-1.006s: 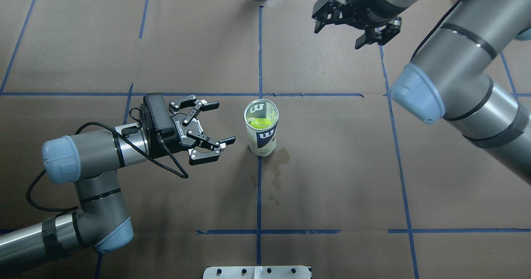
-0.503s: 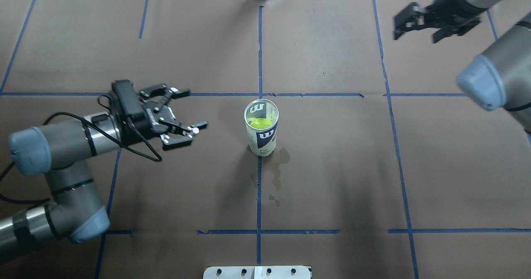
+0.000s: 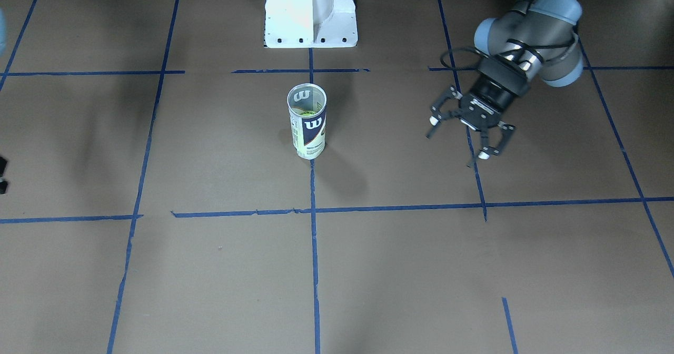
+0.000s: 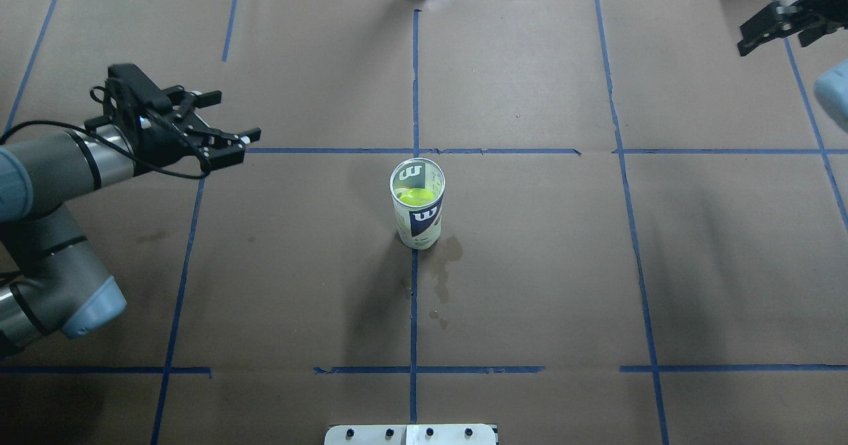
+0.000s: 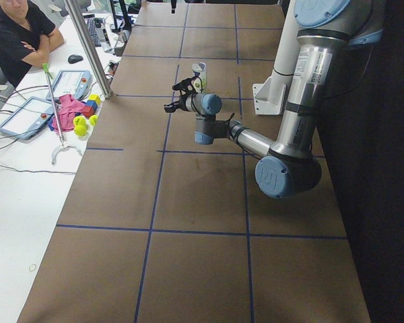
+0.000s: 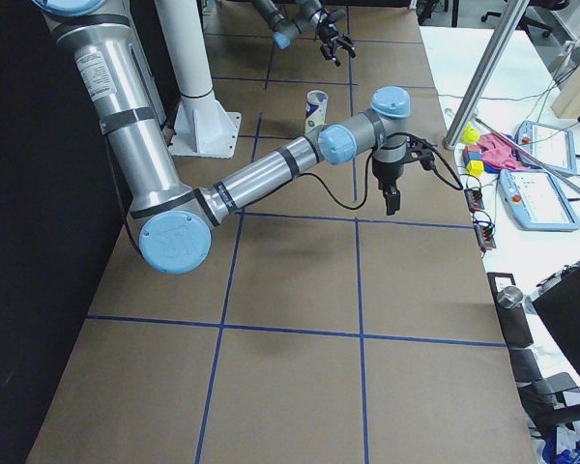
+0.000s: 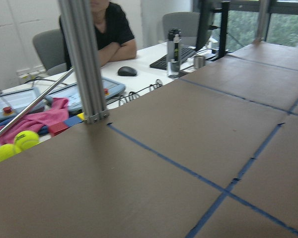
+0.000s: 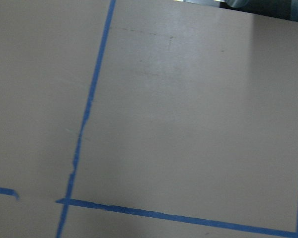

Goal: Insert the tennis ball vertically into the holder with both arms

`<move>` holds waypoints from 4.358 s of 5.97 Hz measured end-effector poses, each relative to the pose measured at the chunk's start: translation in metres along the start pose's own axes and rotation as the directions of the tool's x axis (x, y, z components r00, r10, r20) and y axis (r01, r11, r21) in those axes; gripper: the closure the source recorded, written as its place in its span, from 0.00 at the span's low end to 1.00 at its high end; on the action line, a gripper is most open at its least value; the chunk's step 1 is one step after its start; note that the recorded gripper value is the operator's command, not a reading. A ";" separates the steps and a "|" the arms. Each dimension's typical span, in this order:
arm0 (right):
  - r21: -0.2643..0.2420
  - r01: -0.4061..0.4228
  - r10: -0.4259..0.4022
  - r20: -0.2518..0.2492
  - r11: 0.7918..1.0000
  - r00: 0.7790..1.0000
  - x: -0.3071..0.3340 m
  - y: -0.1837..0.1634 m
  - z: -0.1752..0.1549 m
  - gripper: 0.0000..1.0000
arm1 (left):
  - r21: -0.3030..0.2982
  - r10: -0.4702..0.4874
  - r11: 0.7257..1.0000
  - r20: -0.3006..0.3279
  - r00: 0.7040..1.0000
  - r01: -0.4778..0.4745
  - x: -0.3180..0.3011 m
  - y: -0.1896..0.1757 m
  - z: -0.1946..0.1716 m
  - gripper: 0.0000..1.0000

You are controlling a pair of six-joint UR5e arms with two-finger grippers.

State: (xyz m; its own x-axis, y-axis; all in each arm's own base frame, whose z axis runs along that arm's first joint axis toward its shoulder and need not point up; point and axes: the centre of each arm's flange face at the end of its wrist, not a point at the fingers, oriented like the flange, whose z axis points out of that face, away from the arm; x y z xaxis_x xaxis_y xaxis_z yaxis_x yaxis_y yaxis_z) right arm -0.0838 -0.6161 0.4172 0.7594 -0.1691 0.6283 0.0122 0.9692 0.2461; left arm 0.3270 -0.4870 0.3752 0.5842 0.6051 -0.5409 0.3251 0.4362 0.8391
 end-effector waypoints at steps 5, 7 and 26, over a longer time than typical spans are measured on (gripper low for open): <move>-0.091 -0.102 0.100 -0.032 0.991 0.995 0.151 0.008 0.027 0.00 | -0.464 -0.291 0.763 0.373 0.881 0.449 -0.239 -0.028 -0.087 0.00; -0.125 -0.137 0.133 -0.041 0.983 0.990 0.171 0.012 0.043 0.00 | -0.581 -0.351 0.624 0.388 0.852 0.522 -0.299 -0.034 -0.153 0.00; -0.168 -0.099 0.108 0.044 0.981 0.993 0.196 0.159 0.120 0.00 | -0.731 -0.389 0.412 0.399 0.830 0.545 -0.320 0.061 -0.222 0.00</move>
State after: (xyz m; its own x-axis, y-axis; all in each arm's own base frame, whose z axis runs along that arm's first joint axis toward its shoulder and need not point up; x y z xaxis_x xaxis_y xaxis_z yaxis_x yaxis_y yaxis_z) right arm -0.0114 -0.5163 0.6685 0.7269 -0.0717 0.6830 0.0460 0.9974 0.0557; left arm -0.0050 -0.5059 0.5868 0.6551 0.0666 -0.7526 -0.0915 0.9958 0.0084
